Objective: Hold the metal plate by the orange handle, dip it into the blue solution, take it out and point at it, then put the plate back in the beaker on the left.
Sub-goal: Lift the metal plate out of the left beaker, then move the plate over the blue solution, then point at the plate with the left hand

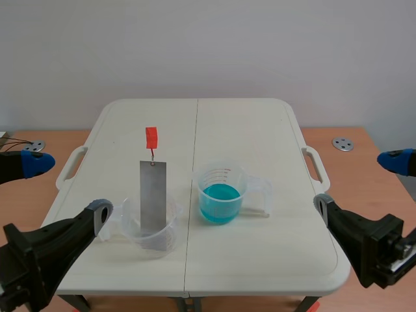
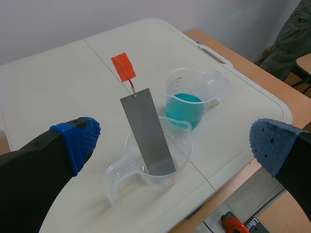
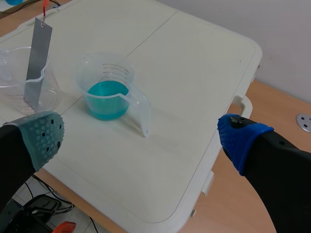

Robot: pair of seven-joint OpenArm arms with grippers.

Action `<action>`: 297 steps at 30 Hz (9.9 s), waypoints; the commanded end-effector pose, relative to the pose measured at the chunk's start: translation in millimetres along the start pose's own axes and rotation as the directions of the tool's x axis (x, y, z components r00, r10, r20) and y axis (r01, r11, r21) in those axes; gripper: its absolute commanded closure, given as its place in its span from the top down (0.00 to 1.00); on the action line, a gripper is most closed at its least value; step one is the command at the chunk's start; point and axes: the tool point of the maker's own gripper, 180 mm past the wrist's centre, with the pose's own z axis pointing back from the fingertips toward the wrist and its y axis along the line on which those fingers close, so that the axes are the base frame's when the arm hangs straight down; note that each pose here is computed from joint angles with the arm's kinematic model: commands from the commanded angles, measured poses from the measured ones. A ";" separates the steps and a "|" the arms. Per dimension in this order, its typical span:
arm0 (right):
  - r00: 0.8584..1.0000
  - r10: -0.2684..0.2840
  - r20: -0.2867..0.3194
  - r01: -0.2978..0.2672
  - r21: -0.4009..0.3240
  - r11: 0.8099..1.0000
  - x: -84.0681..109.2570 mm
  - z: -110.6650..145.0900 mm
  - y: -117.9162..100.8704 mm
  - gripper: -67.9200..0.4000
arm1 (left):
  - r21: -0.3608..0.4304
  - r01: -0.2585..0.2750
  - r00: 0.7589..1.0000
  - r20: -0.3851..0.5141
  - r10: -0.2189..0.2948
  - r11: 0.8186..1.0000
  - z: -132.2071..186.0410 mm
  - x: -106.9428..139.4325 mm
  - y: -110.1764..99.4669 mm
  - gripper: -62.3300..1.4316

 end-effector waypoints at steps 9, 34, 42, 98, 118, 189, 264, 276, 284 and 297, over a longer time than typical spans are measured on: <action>0.998 0.017 0.064 -0.017 0.013 1.000 18.2 -5.7 -1.2 0.98 | 0.000 -0.004 1.000 0.021 0.004 1.000 -0.9 5.5 -0.5 1.00; 0.971 0.022 0.237 -0.061 0.158 0.986 76.6 -66.0 34.9 0.98 | 0.238 0.088 0.972 -0.234 -0.030 0.967 48.5 -43.2 49.2 0.07; 0.971 -0.047 0.233 -0.002 0.203 0.979 78.7 -95.8 53.4 0.98 | 0.300 0.098 0.870 -0.489 0.065 0.949 113.6 -121.7 59.3 0.07; 0.974 -0.205 -0.096 0.227 0.457 0.860 59.2 -242.6 162.0 0.80 | 0.265 -0.059 0.582 -0.774 0.249 0.963 158.4 -305.0 -0.8 0.07; 0.971 -0.223 -0.088 0.238 0.460 0.855 62.2 -242.4 162.0 0.25 | 0.266 -0.054 0.578 -0.778 0.247 0.963 155.3 -305.3 2.9 0.07; 0.883 0.020 0.470 -0.306 0.543 0.782 185.7 -91.7 123.9 0.02 | 0.266 -0.052 0.563 -0.788 0.248 0.963 158.1 -307.0 2.6 0.07; 0.909 0.048 0.414 -0.256 0.466 0.847 179.2 -104.9 60.4 0.02 | -0.131 0.273 0.955 -0.084 -0.285 0.953 -144.6 -17.8 -12.0 0.07; 0.912 0.045 0.409 -0.252 0.468 0.847 178.6 -105.0 60.5 0.02 | -0.131 0.275 0.954 -0.083 -0.287 0.952 -145.7 -17.7 -13.7 0.07; 0.913 0.047 0.406 -0.252 0.468 0.847 178.0 -105.3 60.5 0.02 | -0.064 0.280 0.953 -0.105 -0.286 0.958 -139.1 -22.6 0.8 0.07; 0.914 0.042 0.404 -0.246 0.469 0.848 177.5 -105.8 59.8 0.02 | 0.216 0.404 0.908 -0.214 -0.361 0.889 -38.5 -22.0 79.5 0.07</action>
